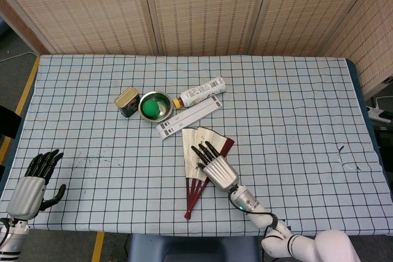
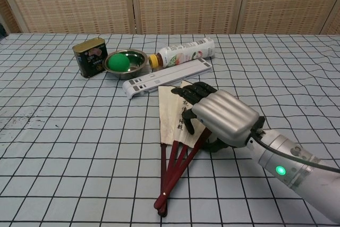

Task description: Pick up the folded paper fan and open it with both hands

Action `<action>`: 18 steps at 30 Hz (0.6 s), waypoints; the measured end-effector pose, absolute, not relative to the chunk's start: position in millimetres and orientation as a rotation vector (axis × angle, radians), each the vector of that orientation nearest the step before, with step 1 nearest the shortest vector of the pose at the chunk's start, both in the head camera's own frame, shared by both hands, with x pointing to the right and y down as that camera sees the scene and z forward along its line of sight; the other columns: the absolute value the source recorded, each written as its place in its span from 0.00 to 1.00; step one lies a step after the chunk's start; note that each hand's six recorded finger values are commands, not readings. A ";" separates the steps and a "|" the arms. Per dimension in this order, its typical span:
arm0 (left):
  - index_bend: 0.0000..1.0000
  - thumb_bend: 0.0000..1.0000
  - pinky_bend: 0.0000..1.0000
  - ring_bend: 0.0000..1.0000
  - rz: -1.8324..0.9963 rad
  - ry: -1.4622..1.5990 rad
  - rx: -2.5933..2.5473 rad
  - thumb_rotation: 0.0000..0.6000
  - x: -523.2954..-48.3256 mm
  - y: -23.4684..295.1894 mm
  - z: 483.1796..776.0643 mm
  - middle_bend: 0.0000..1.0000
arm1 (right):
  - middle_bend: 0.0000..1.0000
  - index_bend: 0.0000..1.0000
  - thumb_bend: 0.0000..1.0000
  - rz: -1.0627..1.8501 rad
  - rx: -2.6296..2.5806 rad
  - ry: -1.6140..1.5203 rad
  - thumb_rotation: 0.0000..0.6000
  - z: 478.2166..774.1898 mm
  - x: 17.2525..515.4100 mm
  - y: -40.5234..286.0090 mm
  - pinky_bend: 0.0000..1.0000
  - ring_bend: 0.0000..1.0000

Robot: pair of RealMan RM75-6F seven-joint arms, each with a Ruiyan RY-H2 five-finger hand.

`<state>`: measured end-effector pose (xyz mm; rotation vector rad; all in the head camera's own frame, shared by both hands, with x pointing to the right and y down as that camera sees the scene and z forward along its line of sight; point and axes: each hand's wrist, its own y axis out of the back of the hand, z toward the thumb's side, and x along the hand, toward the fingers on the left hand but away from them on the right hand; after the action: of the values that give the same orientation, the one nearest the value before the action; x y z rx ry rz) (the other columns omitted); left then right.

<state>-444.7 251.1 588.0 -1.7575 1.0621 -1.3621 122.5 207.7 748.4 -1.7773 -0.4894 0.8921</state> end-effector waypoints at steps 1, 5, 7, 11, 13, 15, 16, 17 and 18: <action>0.00 0.44 0.02 0.00 -1.364 1.062 -1.757 1.00 -445.1 251.3 588.1 0.00 | 0.06 0.68 0.41 0.882 -1.775 -0.499 1.00 747.4 121.7 206.9 0.00 0.00; 0.00 0.46 0.02 0.00 -1.363 1.065 -1.760 1.00 -445.3 251.3 588.3 0.00 | 0.12 0.74 0.54 0.841 -1.768 -0.533 1.00 740.3 119.6 203.3 0.00 0.00; 0.00 0.49 0.02 0.00 -1.359 1.065 -1.764 1.00 -443.9 250.1 588.9 0.00 | 0.12 0.75 0.63 0.815 -1.758 -0.546 1.00 734.4 120.3 200.3 0.00 0.00; 0.00 0.57 0.02 0.00 -1.344 1.082 -1.780 1.00 -441.7 249.6 590.0 0.00 | 0.13 0.76 0.72 0.774 -1.751 -0.561 1.00 721.4 120.8 195.2 0.00 0.00; 0.01 0.59 0.02 0.00 -1.347 1.083 -1.790 1.00 -442.2 251.2 592.1 0.00 | 0.13 0.77 0.73 0.746 -1.754 -0.574 1.00 711.3 119.1 192.3 0.00 0.00; 0.06 0.59 0.02 0.00 -1.358 1.082 -1.801 1.00 -443.2 252.2 595.0 0.00 | 0.13 0.77 0.74 0.720 -1.760 -0.587 1.00 700.5 116.4 189.6 0.00 0.00; 0.09 0.59 0.02 0.00 -1.370 1.084 -1.810 1.00 -444.4 252.6 597.8 0.00 | 0.13 0.77 0.74 0.702 -1.767 -0.596 1.00 692.4 114.0 187.8 0.00 0.00; 0.12 0.59 0.02 0.00 -1.381 1.086 -1.820 1.00 -445.5 252.9 600.5 0.00 | 0.13 0.77 0.74 0.688 -1.775 -0.604 1.00 685.9 112.0 186.7 0.00 0.00; 0.13 0.58 0.02 0.00 -1.394 1.090 -1.833 1.00 -446.7 253.4 603.6 0.00 | 0.13 0.77 0.74 0.675 -1.786 -0.613 1.00 679.2 109.7 185.8 0.00 0.00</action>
<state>-446.7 253.4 603.6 -1.8329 1.0897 -1.3944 109.7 185.8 679.2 -1.7862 -0.6132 0.6755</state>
